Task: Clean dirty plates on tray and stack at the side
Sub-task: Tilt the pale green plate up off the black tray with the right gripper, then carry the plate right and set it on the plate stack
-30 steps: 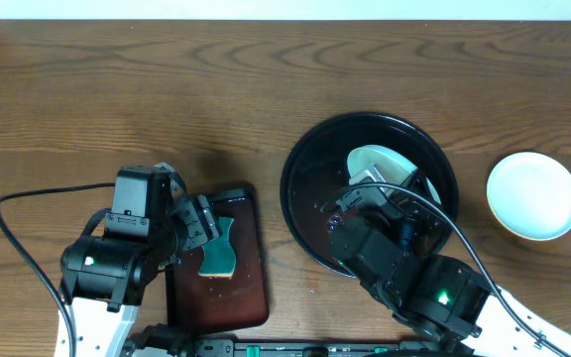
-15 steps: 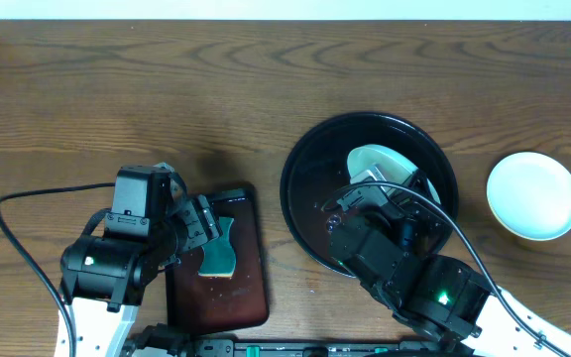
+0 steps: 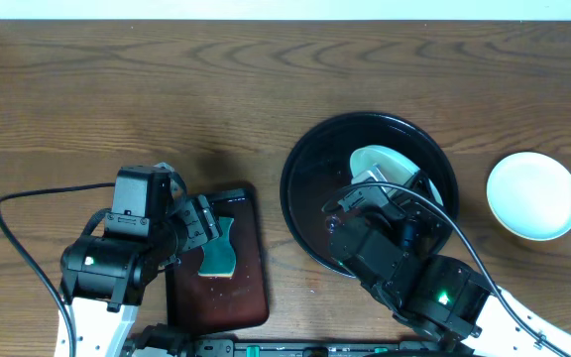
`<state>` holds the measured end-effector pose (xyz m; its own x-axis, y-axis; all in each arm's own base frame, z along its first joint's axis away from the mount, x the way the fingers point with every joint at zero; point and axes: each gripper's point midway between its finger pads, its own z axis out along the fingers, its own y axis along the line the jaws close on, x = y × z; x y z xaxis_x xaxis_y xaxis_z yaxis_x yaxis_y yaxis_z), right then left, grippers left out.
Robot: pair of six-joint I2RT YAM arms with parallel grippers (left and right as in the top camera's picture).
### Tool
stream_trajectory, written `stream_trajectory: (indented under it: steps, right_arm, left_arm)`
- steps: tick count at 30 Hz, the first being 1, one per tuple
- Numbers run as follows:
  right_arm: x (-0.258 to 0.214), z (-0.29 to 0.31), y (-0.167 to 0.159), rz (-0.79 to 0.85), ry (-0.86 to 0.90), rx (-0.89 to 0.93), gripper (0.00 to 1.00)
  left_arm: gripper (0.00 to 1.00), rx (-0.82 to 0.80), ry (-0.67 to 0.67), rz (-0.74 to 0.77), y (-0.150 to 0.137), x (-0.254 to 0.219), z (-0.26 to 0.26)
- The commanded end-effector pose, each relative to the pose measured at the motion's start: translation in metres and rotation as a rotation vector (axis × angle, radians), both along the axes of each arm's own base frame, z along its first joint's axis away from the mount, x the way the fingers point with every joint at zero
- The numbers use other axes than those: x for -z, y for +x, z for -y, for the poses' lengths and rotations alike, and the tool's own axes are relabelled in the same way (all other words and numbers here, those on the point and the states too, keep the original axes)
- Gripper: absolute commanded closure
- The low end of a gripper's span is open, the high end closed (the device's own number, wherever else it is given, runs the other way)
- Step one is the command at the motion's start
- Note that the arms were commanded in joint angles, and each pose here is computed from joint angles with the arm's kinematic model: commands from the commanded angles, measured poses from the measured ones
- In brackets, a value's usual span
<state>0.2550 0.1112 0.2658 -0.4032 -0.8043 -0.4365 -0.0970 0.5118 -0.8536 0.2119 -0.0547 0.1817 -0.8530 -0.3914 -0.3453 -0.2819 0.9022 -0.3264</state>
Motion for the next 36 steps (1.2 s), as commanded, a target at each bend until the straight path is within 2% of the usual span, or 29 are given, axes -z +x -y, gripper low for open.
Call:
stream_trajectory:
  steps: [1, 3, 5, 7, 8, 11, 12, 14, 17, 24, 30, 36]
  right_arm:
    - [-0.002, -0.010, 0.000, -0.010, 0.075, -0.029, 0.99]
    - [-0.008, 0.002, 0.001, 0.012, -0.018, 0.012, 0.99]
    - [-0.022, 0.020, 0.002, 0.112, -0.003, 0.119, 0.99]
    - [-0.006, 0.007, 0.005, 0.031, 0.058, 0.056, 0.99]
    - [0.001, 0.003, 0.004, -0.021, 0.033, 0.019, 0.99]
    - [-0.009, 0.021, 0.004, 0.064, 0.049, 0.118, 0.99]
    - [-0.002, 0.016, 0.004, 0.044, 0.125, 0.108, 0.99]
    - [0.018, 0.001, 0.003, -0.076, 0.147, 0.028, 0.99]
    - [0.021, 0.015, 0.004, -0.051, 0.179, 0.112, 0.99]
    - [0.054, 0.040, 0.010, -0.121, 0.545, 0.332, 0.99]
    - [0.072, 0.094, 0.027, -0.132, 0.791, 0.585, 0.99]
    - [0.087, 0.161, 0.039, -0.128, 1.114, 0.791, 0.99]
  left_arm:
    - [0.21, 0.012, -0.005, 0.020, 0.003, -0.009, 0.001]
    - [0.21, 0.012, -0.006, 0.020, 0.003, -0.009, 0.001]
    - [0.21, 0.012, -0.006, 0.020, 0.003, -0.009, 0.001]
    - [0.21, 0.012, -0.006, 0.020, 0.003, -0.009, 0.001]
    - [0.21, 0.012, -0.006, 0.020, 0.003, -0.009, 0.001]
    - [0.21, 0.012, -0.006, 0.020, 0.003, -0.009, 0.001]
    - [0.21, 0.012, -0.006, 0.020, 0.003, -0.009, 0.001]
    - [0.21, 0.012, -0.006, 0.020, 0.003, -0.009, 0.001]
    - [0.21, 0.012, -0.006, 0.020, 0.003, -0.009, 0.001]
    - [0.21, 0.012, -0.006, 0.021, 0.003, -0.009, 0.001]
    - [0.21, 0.012, -0.005, 0.020, 0.003, -0.009, 0.001]
    - [0.21, 0.012, -0.006, 0.020, 0.003, -0.009, 0.001]
